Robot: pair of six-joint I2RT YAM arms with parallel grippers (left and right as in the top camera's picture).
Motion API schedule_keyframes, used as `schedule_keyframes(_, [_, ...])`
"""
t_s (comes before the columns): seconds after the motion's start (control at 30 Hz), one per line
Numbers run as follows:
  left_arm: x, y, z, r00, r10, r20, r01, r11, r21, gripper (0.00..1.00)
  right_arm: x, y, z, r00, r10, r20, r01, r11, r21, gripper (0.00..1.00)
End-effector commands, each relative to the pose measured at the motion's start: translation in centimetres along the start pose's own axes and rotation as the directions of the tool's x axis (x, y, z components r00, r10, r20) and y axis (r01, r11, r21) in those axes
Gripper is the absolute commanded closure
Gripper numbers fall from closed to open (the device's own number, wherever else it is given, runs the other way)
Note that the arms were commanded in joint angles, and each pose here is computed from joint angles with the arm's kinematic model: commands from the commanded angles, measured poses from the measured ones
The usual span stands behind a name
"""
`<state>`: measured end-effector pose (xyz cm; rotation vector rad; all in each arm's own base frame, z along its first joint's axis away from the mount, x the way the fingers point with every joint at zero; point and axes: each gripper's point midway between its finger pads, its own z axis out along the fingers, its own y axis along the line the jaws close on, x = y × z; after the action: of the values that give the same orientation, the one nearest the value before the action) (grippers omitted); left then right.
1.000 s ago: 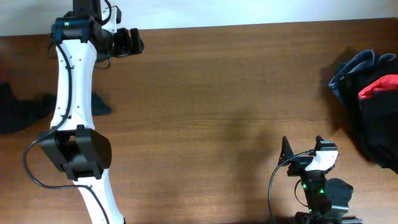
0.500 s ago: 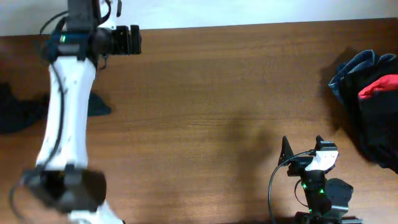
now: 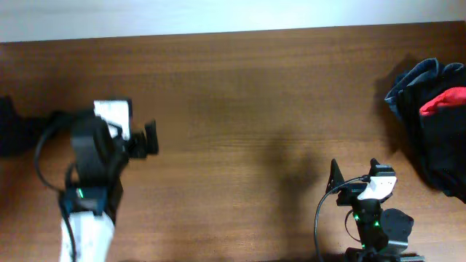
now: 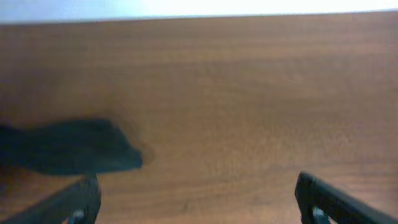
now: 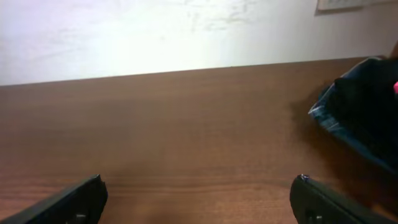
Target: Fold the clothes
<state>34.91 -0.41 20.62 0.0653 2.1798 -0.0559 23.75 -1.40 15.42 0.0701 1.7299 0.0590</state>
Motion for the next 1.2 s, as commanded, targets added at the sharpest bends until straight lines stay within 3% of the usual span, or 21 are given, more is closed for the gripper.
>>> schedule_keyframes(0.0, [3.8, -0.5, -1.0, 0.994, 0.02, 0.107, -0.021, 1.0, 0.009, 0.01, 0.2, -0.4, 0.0, 1.0, 0.003, 0.001, -0.003, 1.0, 0.02, 0.01])
schedule_keyframes(0.2, [6.4, -0.8, -1.8, 0.957, 0.039, 0.286, -0.041, 0.999, 0.002, 0.01, 0.2, -0.4, 0.0, 1.0, 0.003, 0.001, -0.003, 1.0, 0.02, 0.01])
schedule_keyframes(0.37, [8.3, -1.0, -2.7, 0.932, 0.047, 0.359, -0.048, 0.999, -0.006, 0.01, 0.2, -0.4, 0.0, 1.0, 0.003, 0.001, -0.003, 1.0, 0.02, 0.01])
schedule_keyframes(0.7, [11.0, -1.0, -3.1, 0.909, 0.05, 0.413, -0.051, 0.999, -0.009, 0.01, 0.2, -0.4, 0.0, 1.0, 0.003, 0.001, -0.003, 1.0, 0.02, 0.01])
schedule_keyframes(1.17, [11.1, -0.5, -4.5, 0.895, 0.054, 0.443, -0.039, 0.998, -0.043, 0.01, 0.2, -0.4, 0.0, 1.0, 0.003, 0.001, -0.003, 1.0, 0.02, 0.01])
